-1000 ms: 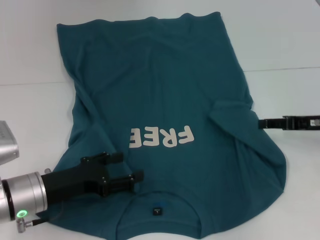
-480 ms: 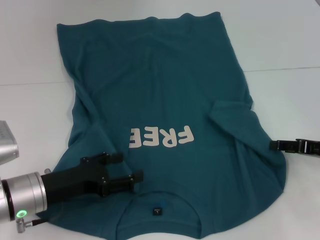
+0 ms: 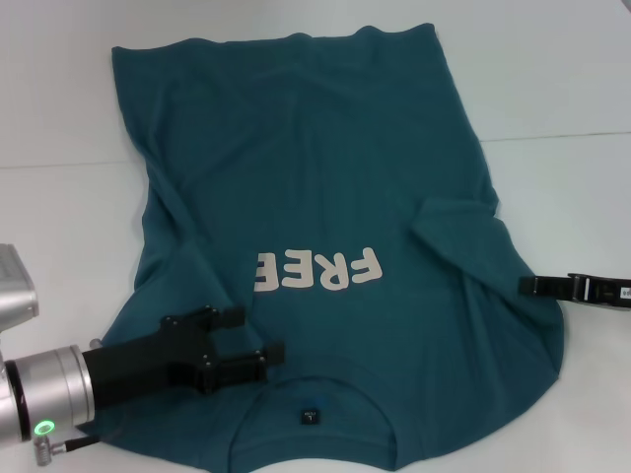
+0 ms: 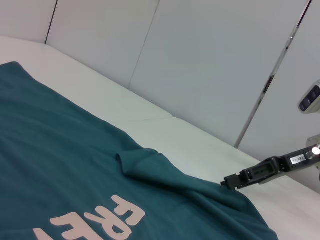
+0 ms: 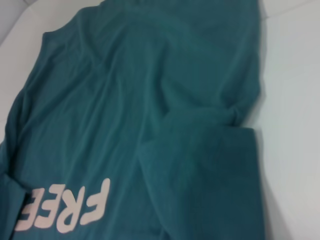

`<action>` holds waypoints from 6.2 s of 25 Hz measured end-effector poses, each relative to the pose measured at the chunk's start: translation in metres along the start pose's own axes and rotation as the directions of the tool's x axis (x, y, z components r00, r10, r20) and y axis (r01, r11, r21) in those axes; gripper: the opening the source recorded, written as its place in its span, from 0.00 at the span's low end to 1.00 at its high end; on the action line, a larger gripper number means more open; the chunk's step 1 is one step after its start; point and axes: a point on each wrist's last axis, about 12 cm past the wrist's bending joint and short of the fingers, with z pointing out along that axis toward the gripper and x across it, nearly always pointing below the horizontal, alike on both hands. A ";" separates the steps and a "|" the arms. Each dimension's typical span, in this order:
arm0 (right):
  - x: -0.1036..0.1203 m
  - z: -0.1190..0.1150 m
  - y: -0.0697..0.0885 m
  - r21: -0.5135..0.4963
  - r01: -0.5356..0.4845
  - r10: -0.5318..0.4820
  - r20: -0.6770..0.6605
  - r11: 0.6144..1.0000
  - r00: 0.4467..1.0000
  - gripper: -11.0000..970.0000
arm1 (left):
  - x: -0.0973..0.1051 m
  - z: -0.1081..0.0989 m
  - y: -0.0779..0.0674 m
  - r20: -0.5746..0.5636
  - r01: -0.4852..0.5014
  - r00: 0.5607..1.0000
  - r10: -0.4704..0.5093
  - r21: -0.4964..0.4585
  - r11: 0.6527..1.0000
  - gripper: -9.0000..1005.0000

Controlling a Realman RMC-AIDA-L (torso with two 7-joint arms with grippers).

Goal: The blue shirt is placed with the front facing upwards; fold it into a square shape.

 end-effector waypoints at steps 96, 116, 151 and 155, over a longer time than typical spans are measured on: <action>-0.010 -0.005 0.043 -0.333 0.211 -0.180 0.120 0.919 0.976 0.97 | -0.019 -0.082 0.031 -0.049 0.345 0.928 -0.370 -0.266 0.900 0.90; -0.011 -0.010 0.036 -0.306 0.206 -0.175 0.126 0.929 0.976 0.97 | 0.003 -0.111 0.037 -0.068 0.436 0.865 -0.496 -0.387 0.813 0.90; -0.014 -0.010 0.036 -0.305 0.207 -0.175 0.126 0.930 0.976 0.97 | -0.002 -0.106 0.033 -0.165 0.436 0.840 -0.517 -0.359 0.825 0.90; -0.015 -0.010 0.036 -0.306 0.208 -0.176 0.127 0.929 0.976 0.97 | -0.003 -0.105 0.033 -0.168 0.434 0.841 -0.514 -0.355 0.828 0.89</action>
